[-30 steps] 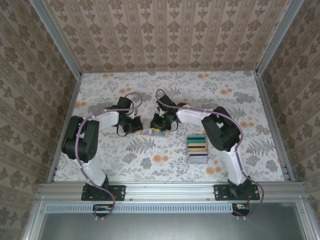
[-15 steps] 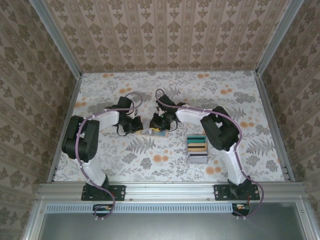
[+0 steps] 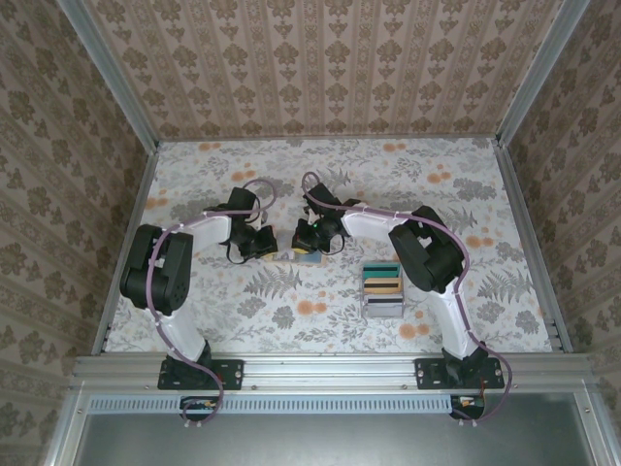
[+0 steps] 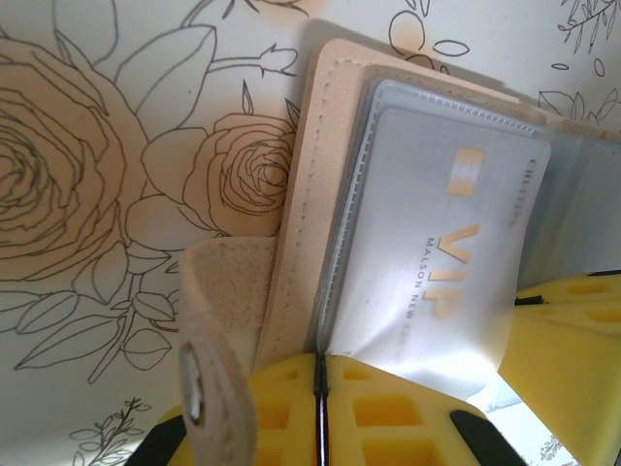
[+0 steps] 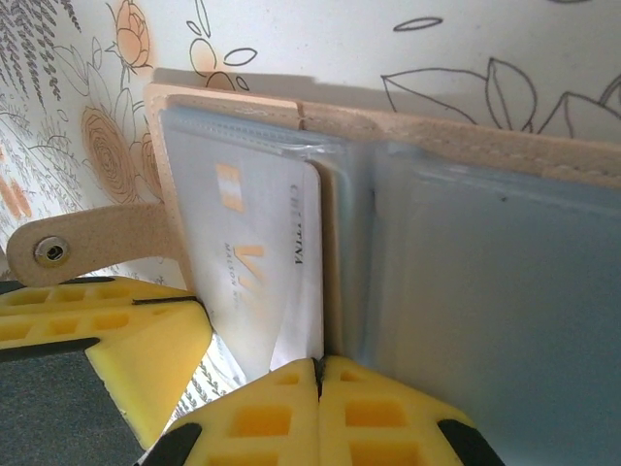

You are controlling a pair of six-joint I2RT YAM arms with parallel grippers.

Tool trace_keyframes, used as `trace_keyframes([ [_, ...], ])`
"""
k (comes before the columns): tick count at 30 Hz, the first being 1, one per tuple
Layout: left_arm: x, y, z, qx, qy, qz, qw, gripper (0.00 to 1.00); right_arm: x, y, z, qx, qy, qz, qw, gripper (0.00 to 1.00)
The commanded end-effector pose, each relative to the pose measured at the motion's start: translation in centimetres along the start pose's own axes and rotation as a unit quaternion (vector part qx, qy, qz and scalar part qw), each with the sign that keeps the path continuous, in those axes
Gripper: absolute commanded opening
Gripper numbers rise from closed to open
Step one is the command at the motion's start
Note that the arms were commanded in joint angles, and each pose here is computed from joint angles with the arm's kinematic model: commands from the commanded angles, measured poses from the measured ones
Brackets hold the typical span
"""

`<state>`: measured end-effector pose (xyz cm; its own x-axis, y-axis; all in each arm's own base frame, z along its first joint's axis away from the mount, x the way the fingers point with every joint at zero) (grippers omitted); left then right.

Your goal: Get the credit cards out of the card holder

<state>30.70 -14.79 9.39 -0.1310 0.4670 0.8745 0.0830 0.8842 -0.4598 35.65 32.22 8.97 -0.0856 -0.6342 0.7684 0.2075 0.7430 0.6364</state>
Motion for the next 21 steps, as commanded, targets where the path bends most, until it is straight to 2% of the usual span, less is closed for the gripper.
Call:
trace_keyframes([
  [1,-0.7,0.3,0.8,0.002,0.024,-0.016,1.0,0.1,0.7,-0.1,0.4,0.006,-0.006,-0.001,1.0,0.0],
  [10,-0.4,0.9,0.7,0.01,0.02,-0.018,1.0,0.1,3.0,-2.2,0.2,-0.002,-0.026,0.005,1.0,0.0],
  [20,-0.3,0.7,0.6,0.008,0.019,-0.014,1.0,0.1,2.8,-2.3,0.2,-0.003,-0.019,-0.005,1.0,0.0],
  [21,-0.3,0.7,0.6,0.007,0.019,-0.013,1.0,0.1,2.7,-2.2,0.2,-0.002,-0.017,-0.006,1.0,0.07],
])
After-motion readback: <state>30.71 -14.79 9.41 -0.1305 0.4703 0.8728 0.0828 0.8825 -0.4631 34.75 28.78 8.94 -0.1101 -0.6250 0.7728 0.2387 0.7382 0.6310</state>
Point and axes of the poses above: each hand's point on the last joint's axis, 136 mm out from that joint toward the fingers, its own x axis back along the fingers, its own y axis along the line the jaws close on, z = x × y, the point moved 8 cm from there along x, back along the fingers, and after that the axes turned 7 degrees about -x, right-handed, at the moved point
